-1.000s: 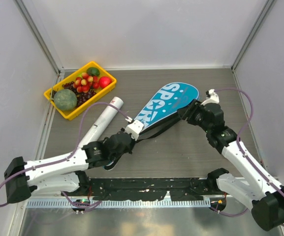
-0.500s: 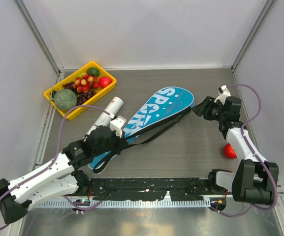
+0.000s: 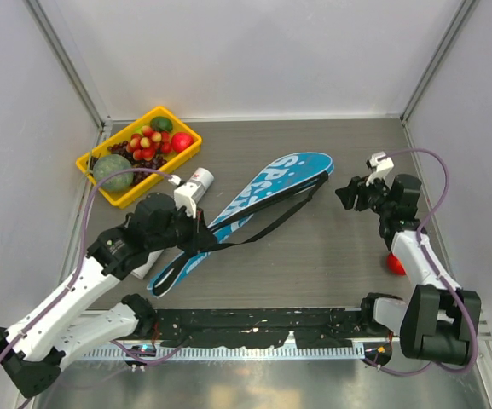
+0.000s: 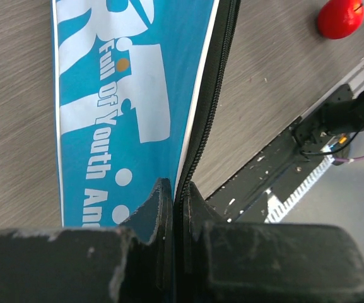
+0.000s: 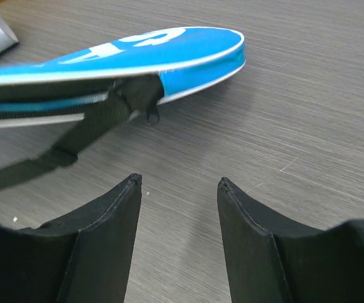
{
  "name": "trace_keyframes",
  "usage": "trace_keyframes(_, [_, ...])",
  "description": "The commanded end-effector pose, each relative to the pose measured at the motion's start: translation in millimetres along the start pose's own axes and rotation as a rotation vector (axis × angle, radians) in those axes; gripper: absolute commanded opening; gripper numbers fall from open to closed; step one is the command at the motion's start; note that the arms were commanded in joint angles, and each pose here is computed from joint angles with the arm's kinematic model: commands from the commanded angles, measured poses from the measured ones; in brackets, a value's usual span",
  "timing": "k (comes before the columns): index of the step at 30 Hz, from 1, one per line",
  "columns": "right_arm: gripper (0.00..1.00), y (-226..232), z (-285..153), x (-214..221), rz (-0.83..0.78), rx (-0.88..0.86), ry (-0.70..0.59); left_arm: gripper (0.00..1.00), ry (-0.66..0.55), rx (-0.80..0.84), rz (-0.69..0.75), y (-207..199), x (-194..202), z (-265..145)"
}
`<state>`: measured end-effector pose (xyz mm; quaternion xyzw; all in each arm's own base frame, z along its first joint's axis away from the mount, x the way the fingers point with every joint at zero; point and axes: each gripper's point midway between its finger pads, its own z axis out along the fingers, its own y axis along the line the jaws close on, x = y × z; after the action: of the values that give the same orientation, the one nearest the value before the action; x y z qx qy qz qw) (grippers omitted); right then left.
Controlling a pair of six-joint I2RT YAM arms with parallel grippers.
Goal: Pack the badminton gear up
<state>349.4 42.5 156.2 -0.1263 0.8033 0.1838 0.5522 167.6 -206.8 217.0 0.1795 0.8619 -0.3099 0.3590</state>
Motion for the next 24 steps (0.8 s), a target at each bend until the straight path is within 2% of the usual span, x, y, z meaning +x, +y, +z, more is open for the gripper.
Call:
trace_keyframes(1, [0.55, 16.6, -16.4, -41.1, -0.274, -0.046, -0.245, 0.0, -0.006, 0.083, -0.064, -23.0, -19.8, -19.7])
trace_keyframes(2, [0.54, 18.2, -17.8, -30.6, -0.291, -0.047, -0.26, 0.0, -0.002, 0.086, -0.067, -24.1, -22.0, -21.2])
trace_keyframes(3, [0.53, 21.2, -24.5, -50.9, -0.376, -0.034, -0.358, 0.0, 0.005, 0.091, -0.068, -25.8, -22.8, -22.5])
trace_keyframes(4, [0.51, 22.6, -25.0, -41.6, -0.388, -0.033, -0.369, 0.0, 0.011, 0.096, -0.072, -27.0, -23.6, -23.6])
trace_keyframes(6, [0.48, 26.6, -27.1, -57.1, -0.467, -0.046, -0.443, 0.0, 0.017, 0.12, -0.077, -32.2, -25.5, -26.8])
trace_keyframes(9, [0.47, 31.3, -18.5, -51.9, -0.519, -0.111, -0.424, 0.0, 0.009, 0.154, -0.086, -41.2, -31.6, -32.3])
trace_keyframes(13, [0.45, 33.9, -19.8, -48.5, -0.583, -0.11, -0.459, 0.0, -0.01, 0.17, -0.101, -47.4, -38.9, -38.4])
trace_keyframes(18, [0.47, 36.4, -11.6, -38.4, -0.593, -0.124, -0.44, 0.0, -0.007, 0.206, -0.124, -55.6, -42.0, -43.5])
trace_keyframes(24, [0.44, 30.3, 2.8, -32.2, -0.559, -0.133, -0.405, 0.0, 0.008, 0.217, -0.128, -58.4, -40.9, -47.0])
